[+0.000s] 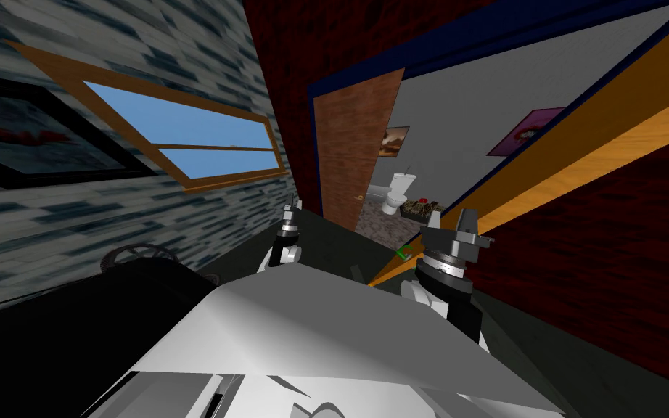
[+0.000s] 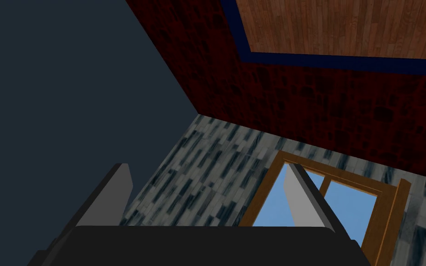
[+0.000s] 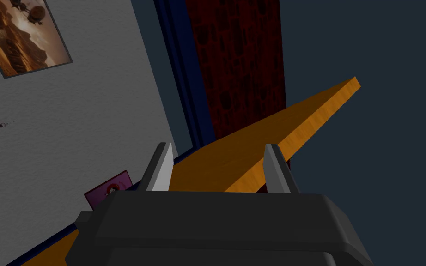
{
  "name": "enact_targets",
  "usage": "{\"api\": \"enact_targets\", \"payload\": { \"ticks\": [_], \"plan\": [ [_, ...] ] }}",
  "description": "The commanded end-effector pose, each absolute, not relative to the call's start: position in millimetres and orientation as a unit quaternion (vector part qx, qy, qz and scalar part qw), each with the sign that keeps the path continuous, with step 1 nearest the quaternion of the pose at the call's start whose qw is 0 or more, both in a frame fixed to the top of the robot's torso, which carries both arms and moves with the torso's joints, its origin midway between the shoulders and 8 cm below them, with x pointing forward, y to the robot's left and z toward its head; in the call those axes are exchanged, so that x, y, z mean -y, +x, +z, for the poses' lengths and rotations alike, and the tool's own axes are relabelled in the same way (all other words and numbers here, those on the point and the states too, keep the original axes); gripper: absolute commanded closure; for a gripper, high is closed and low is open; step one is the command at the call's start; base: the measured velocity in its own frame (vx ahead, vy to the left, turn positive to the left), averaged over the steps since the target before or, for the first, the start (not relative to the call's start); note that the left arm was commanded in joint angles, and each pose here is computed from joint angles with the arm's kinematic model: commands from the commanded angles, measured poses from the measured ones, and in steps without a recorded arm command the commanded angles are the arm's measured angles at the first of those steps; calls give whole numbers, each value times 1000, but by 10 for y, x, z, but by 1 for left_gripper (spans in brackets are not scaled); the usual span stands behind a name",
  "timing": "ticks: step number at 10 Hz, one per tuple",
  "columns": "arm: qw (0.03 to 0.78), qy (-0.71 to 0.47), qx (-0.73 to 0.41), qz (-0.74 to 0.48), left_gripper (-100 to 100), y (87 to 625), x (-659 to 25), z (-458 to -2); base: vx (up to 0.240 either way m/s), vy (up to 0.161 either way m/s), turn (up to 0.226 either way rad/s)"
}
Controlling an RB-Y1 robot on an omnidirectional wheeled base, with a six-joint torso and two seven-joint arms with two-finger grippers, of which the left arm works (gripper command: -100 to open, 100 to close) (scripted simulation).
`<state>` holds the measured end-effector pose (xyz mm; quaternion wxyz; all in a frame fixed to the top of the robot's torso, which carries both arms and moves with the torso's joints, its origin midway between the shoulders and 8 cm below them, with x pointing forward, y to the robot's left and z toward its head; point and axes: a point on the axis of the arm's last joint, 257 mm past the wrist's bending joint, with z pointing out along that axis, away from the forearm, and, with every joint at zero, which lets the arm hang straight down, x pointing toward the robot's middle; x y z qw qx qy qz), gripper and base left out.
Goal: Pull the door open
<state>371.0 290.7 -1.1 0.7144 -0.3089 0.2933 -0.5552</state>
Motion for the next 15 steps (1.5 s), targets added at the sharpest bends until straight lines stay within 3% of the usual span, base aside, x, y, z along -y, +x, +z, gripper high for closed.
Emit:
{"api": "enact_targets", "payload": {
  "ticks": [1, 15],
  "plan": [
    [708, -313, -299, -557, -100, 3783, -2883, -119, 87, -9, -46],
    [646, -364, -358, -567, -100, 4431, -2639, -1242, 93, 1, -69]
  ]
}}
